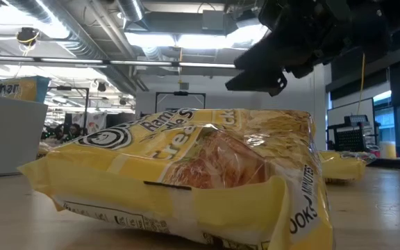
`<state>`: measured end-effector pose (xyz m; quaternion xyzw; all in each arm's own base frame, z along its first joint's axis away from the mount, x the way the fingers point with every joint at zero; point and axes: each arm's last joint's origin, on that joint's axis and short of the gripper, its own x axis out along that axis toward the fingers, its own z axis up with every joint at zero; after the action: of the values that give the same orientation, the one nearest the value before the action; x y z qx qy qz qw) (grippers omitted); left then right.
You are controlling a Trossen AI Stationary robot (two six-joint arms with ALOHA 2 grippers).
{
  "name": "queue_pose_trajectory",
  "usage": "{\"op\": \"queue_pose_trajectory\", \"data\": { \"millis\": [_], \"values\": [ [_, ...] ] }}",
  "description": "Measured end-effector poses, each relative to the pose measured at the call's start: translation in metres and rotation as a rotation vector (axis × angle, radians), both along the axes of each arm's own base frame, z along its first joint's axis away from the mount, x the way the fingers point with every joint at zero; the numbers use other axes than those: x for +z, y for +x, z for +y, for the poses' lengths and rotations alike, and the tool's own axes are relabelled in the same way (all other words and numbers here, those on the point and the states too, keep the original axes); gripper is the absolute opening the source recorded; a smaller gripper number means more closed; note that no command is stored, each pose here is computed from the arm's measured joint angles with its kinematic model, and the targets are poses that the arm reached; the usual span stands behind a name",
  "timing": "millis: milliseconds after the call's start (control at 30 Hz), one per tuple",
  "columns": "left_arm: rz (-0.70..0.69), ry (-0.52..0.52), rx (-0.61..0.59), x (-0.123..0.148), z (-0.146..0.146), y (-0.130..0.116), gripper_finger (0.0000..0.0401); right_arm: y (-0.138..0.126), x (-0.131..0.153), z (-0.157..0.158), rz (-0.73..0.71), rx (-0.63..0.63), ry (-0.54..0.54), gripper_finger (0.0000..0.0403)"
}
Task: Sort Maruchan noodles
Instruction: Put the bottom blue noodle pack into the gray bin
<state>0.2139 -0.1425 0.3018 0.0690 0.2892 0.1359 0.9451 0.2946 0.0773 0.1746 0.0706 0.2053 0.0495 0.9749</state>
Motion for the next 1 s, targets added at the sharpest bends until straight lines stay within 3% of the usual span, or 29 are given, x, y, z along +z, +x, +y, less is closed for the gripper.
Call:
{"op": "queue_pose_trajectory", "data": {
  "millis": [200,567,1000],
  "values": [
    [-0.13,-0.024,-0.015,-0.011,0.005,0.019,0.0157,-0.008,-0.003,-0.002,0.106,0.017,-0.061,0.0271],
    [-0.141,-0.351,-0.084,-0.068,0.048,0.049,0.0157,-0.001,-0.023,0.022,0.094,0.19,0.003,0.0271],
    [-0.033,-0.372,-0.09,-0.131,0.04,0.08,0.0157,0.023,-0.018,0.071,0.059,0.291,0.049,0.0271]
  ]
}}
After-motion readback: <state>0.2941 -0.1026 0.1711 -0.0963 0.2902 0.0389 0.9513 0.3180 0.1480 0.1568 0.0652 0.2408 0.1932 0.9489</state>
